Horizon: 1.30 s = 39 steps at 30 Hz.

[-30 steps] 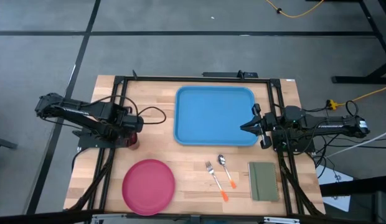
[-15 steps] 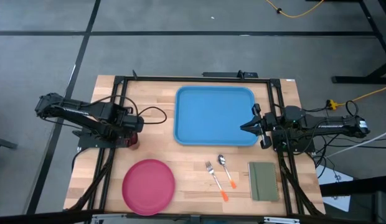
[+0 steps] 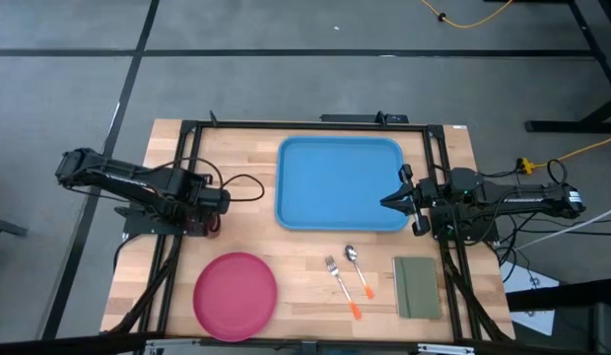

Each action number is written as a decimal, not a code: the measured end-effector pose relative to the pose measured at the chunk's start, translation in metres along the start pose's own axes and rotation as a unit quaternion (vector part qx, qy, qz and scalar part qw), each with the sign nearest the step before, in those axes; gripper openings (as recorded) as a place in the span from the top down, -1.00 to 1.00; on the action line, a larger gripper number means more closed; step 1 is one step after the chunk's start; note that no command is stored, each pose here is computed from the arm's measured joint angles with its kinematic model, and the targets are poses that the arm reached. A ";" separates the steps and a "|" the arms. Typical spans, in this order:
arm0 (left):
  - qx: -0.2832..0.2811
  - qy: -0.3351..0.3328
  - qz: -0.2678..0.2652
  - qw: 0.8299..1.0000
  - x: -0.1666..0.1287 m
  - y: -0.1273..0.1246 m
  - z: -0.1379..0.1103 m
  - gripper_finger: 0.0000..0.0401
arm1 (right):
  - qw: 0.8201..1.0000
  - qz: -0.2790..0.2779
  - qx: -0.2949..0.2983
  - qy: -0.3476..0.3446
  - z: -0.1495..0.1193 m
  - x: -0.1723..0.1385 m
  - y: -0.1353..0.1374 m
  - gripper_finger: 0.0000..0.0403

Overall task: Pick and place plate/cup/fork/spoon on tray
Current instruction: Put the red cup on the blue tray

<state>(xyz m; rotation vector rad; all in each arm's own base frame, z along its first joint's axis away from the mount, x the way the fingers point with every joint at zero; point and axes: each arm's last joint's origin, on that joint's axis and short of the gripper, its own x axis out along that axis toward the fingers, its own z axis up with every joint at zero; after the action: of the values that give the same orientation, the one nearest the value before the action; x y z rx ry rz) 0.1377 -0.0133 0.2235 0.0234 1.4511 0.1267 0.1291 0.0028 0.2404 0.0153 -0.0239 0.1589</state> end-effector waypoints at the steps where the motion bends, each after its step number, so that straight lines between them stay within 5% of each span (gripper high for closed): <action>1: 0.000 -0.001 0.000 1.000 0.000 0.000 0.000 0.41 | 1.000 0.000 0.000 0.000 0.000 0.000 0.000 0.82; 8: -0.001 -0.015 0.012 1.000 0.000 0.000 0.002 0.47 | 1.000 0.000 0.000 0.000 0.000 0.000 0.000 0.82; 17: -0.001 -0.027 0.005 1.000 -0.003 0.000 0.005 0.94 | 1.000 0.000 -0.001 -0.001 0.000 0.000 0.000 0.82; 24: -0.016 -0.126 0.064 0.990 -0.048 0.008 0.026 0.97 | 1.000 0.000 -0.014 -0.001 0.000 0.000 0.000 0.82; 29: 0.020 -0.267 0.135 0.954 -0.092 0.025 0.054 0.98 | 1.000 0.000 -0.014 -0.002 0.000 0.000 0.000 0.82; 35: 0.044 -0.418 0.249 0.872 -0.117 0.062 0.107 0.99 | 1.000 0.001 -0.015 -0.023 0.004 0.000 0.000 0.82; 39: 0.031 -0.438 0.268 0.857 -0.103 0.098 0.138 0.99 | 1.000 0.001 -0.015 -0.024 0.005 0.000 0.000 0.82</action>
<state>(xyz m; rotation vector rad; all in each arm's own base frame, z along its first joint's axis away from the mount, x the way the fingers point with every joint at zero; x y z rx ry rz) 0.2559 0.0822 0.3513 0.4856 0.4951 0.4617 0.1288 0.0029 0.2451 -0.0104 -0.0739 0.1593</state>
